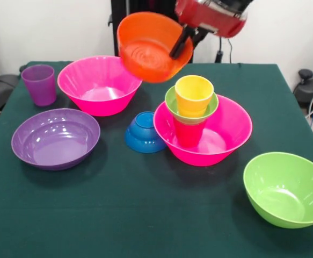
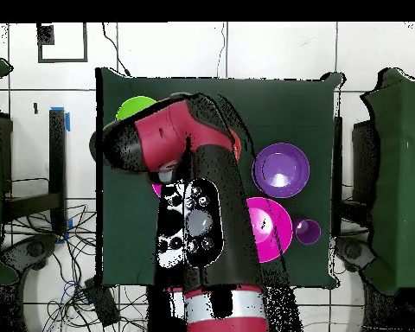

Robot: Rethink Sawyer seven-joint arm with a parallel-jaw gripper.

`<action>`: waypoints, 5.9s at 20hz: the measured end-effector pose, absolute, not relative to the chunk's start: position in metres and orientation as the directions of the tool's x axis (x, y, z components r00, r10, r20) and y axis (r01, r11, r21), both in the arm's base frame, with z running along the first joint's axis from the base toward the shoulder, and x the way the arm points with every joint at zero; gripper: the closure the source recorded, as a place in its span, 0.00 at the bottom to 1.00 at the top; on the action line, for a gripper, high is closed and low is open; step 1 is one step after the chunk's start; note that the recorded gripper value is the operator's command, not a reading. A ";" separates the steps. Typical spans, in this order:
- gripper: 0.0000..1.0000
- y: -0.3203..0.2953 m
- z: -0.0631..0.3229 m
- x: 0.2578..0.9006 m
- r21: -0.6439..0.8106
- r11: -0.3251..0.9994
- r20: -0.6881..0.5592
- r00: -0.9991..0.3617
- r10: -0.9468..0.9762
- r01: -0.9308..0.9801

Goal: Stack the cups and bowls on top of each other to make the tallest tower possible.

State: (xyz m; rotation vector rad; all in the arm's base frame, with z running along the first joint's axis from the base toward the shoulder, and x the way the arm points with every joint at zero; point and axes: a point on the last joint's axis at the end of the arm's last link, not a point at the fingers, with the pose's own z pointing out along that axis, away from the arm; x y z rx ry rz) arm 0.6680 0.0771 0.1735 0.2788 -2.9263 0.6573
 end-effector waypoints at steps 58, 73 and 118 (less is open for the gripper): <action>1.00 0.116 0.064 0.541 -0.252 0.955 0.044 -0.984 0.174 0.157; 1.00 0.123 0.107 0.539 -0.287 0.935 0.073 -0.969 0.237 0.207; 1.00 0.134 0.204 0.660 -0.239 0.931 -0.118 -0.960 0.254 0.275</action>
